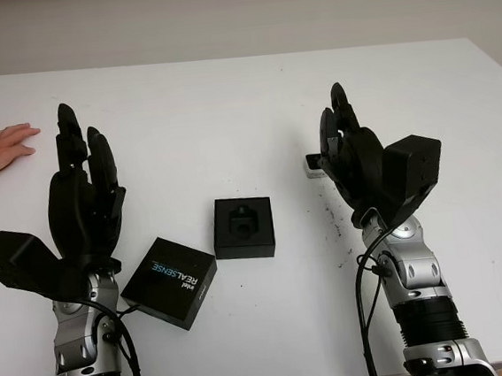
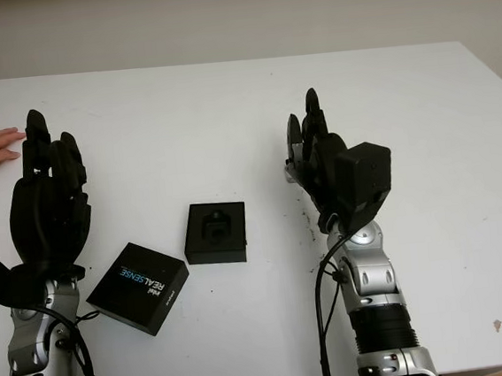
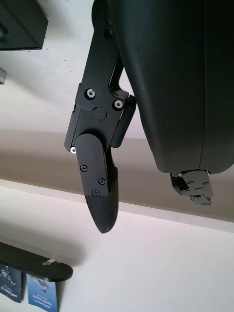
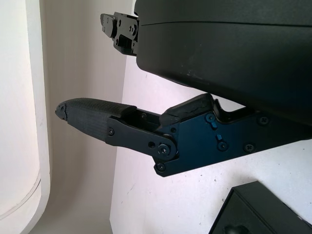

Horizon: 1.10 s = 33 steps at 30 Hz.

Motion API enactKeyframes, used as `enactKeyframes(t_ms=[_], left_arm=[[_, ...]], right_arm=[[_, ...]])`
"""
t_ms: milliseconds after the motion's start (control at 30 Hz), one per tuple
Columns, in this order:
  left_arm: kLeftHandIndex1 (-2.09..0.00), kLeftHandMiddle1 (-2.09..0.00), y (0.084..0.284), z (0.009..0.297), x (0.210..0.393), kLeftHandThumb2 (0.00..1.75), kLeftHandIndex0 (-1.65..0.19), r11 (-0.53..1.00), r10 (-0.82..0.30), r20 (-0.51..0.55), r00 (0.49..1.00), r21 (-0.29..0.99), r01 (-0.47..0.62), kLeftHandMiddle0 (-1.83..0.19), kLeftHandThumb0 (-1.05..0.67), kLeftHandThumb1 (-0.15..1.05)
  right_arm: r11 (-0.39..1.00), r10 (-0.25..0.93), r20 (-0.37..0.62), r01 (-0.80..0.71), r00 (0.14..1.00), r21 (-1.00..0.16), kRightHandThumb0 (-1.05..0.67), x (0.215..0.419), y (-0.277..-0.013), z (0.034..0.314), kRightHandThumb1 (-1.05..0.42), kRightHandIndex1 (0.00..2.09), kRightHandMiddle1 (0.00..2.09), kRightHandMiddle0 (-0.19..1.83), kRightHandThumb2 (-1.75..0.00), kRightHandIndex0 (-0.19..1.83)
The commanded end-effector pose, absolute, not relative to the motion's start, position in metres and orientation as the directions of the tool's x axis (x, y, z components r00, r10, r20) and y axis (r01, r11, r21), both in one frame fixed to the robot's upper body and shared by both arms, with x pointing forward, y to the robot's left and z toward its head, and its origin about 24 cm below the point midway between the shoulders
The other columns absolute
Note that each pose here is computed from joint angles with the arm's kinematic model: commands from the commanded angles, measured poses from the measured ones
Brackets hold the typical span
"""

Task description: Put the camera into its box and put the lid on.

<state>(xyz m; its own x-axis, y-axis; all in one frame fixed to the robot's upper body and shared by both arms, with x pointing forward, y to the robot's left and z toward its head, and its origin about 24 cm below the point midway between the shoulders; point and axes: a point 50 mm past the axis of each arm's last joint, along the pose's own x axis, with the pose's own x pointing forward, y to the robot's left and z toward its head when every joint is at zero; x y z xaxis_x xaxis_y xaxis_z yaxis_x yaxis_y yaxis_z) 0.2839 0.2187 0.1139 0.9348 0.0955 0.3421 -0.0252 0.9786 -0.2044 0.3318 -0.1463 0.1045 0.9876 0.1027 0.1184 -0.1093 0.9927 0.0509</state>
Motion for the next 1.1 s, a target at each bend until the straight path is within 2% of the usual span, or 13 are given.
enactKeyframes(t_ms=[0,300,400,500,600,633,800,933,1000,1067], left_arm=[[0.0,0.0,0.219,0.119,0.286,0.49,0.19,0.979,0.092,0.362,0.928,-0.205,-0.017,0.19,-0.65,1.05],[0.0,0.0,0.216,0.116,0.283,0.49,0.19,0.981,0.08,0.352,0.933,-0.193,-0.011,0.19,-0.64,1.05],[0.0,0.0,0.218,0.115,0.282,0.5,0.19,0.982,0.086,0.353,0.931,-0.189,-0.019,0.19,-0.66,1.05],[0.0,0.0,0.22,0.115,0.282,0.49,0.19,0.98,0.098,0.357,0.929,-0.196,-0.028,0.19,-0.66,1.05],[0.0,0.0,0.221,0.116,0.283,0.49,0.19,0.981,0.095,0.362,0.927,-0.192,-0.026,0.19,-0.65,1.05],[0.0,0.0,0.22,0.116,0.283,0.49,0.19,0.981,0.095,0.36,0.928,-0.193,-0.025,0.19,-0.65,1.05],[0.0,0.0,0.219,0.114,0.282,0.51,0.19,0.981,0.088,0.358,0.93,-0.192,-0.019,0.19,-0.64,1.05],[0.0,0.0,0.218,0.113,0.281,0.51,0.19,0.982,0.089,0.359,0.929,-0.186,-0.022,0.19,-0.65,1.05],[0.0,0.0,0.218,0.113,0.281,0.5,0.19,0.982,0.092,0.358,0.929,-0.187,-0.025,0.19,-0.66,1.05],[0.0,0.0,0.218,0.113,0.281,0.49,0.19,0.982,0.093,0.356,0.93,-0.187,-0.027,0.19,-0.66,1.05]], right_arm=[[0.993,0.103,0.148,-0.111,0.984,0.05,-0.83,0.334,-0.147,0.113,-1.05,0.0,0.0,-0.19,-0.69,-0.19],[0.991,0.122,0.149,-0.128,0.981,0.035,-0.82,0.328,-0.149,0.112,-1.05,0.0,0.0,-0.19,-0.68,-0.19],[0.992,0.121,0.17,-0.122,0.978,-0.006,-0.8,0.332,-0.154,0.122,-1.05,0.0,0.0,-0.19,-0.55,-0.19],[0.991,0.085,0.229,-0.058,0.97,-0.121,-0.76,0.341,-0.162,0.143,-1.05,0.05,0.05,-0.11,-0.26,-0.11],[0.962,0.106,0.276,-0.029,0.955,-0.272,-0.75,0.352,-0.171,0.167,-1.0,0.11,0.11,0.02,-0.08,0.03],[0.938,0.123,0.28,-0.02,0.952,-0.345,-0.74,0.357,-0.175,0.177,-0.98,0.12,0.12,0.04,-0.07,0.05],[0.825,0.15,0.257,0.022,0.955,-0.564,-0.65,0.374,-0.187,0.204,-0.86,0.17,0.2,0.14,-0.03,0.16],[0.677,0.138,0.203,0.057,0.969,-0.734,-0.64,0.386,-0.194,0.211,-0.81,0.22,0.41,0.13,-0.05,0.26],[0.613,0.139,0.154,0.037,0.978,-0.789,-0.63,0.391,-0.197,0.21,-0.81,0.22,0.38,0.14,-0.06,0.29],[0.559,0.143,0.098,0.002,0.985,-0.829,-0.61,0.395,-0.198,0.209,-0.81,0.17,0.25,0.19,-0.05,0.28]])
